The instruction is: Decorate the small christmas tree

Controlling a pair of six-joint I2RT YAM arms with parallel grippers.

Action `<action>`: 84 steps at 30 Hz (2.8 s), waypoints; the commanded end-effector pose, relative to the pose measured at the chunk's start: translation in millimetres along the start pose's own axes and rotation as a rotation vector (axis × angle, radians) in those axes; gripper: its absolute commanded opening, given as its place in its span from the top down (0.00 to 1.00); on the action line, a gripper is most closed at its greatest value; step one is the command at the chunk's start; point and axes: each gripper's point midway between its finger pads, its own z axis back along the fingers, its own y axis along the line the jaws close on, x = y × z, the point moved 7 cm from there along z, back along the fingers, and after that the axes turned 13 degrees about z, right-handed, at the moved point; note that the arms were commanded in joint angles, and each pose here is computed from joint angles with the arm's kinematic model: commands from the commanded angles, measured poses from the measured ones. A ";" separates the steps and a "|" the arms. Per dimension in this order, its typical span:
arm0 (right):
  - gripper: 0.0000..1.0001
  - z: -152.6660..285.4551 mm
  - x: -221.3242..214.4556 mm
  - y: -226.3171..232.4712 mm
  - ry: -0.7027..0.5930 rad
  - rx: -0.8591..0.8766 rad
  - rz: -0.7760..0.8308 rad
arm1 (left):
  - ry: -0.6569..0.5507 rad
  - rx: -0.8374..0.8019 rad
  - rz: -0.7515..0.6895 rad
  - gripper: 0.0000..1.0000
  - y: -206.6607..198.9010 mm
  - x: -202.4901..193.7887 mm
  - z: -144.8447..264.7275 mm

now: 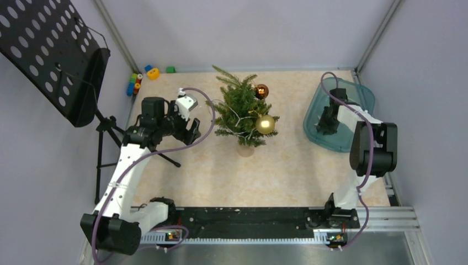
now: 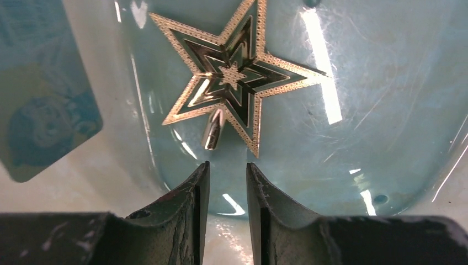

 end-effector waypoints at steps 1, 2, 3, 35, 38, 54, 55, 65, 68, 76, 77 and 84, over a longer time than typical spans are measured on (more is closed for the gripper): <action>0.70 1.5 9.8 -1.6 -0.009 -0.041 0.002 | -0.045 0.006 -0.042 0.16 -0.7 9.3 1.3; 0.70 -0.2 9.8 -0.9 -0.005 -0.033 0.000 | -0.044 0.006 -0.041 0.16 -0.5 9.0 1.0; 0.70 -1.4 11.1 -0.1 -0.003 -0.028 -0.002 | -0.043 0.008 -0.041 0.16 -0.3 9.0 0.9; 0.64 2.4 42.1 -20.7 0.000 -0.085 0.035 | -0.035 0.024 -0.043 0.17 1.7 7.2 0.0; 0.64 -1.7 42.5 -25.0 0.010 -0.129 0.036 | -0.034 0.020 -0.043 0.17 1.8 7.6 -1.1; 0.68 -21.6 39.8 -20.4 0.051 -0.114 0.041 | -0.031 0.020 -0.044 0.17 2.2 6.5 -1.7; 0.68 -21.3 40.4 -20.9 0.049 -0.113 0.056 | -0.030 0.022 -0.044 0.17 2.4 6.3 -1.4; 0.76 -23.9 46.5 -20.7 0.046 -0.054 0.141 | -0.030 0.024 -0.045 0.17 2.6 6.1 -1.7; 0.82 -26.7 45.6 -22.8 0.047 -0.039 0.146 | -0.030 0.024 -0.044 0.17 2.6 6.4 -1.4; 1.00 -26.1 37.5 -27.0 0.034 -0.050 0.190 | -0.028 0.019 -0.045 0.17 1.6 6.5 -0.7; 1.00 -24.1 38.3 -27.0 0.024 -0.050 0.192 | -0.029 0.018 -0.045 0.17 1.5 6.5 -0.6; 1.00 9.3 52.1 -25.4 -0.125 -0.036 0.192 | -0.029 0.024 -0.045 0.17 2.4 6.8 -0.3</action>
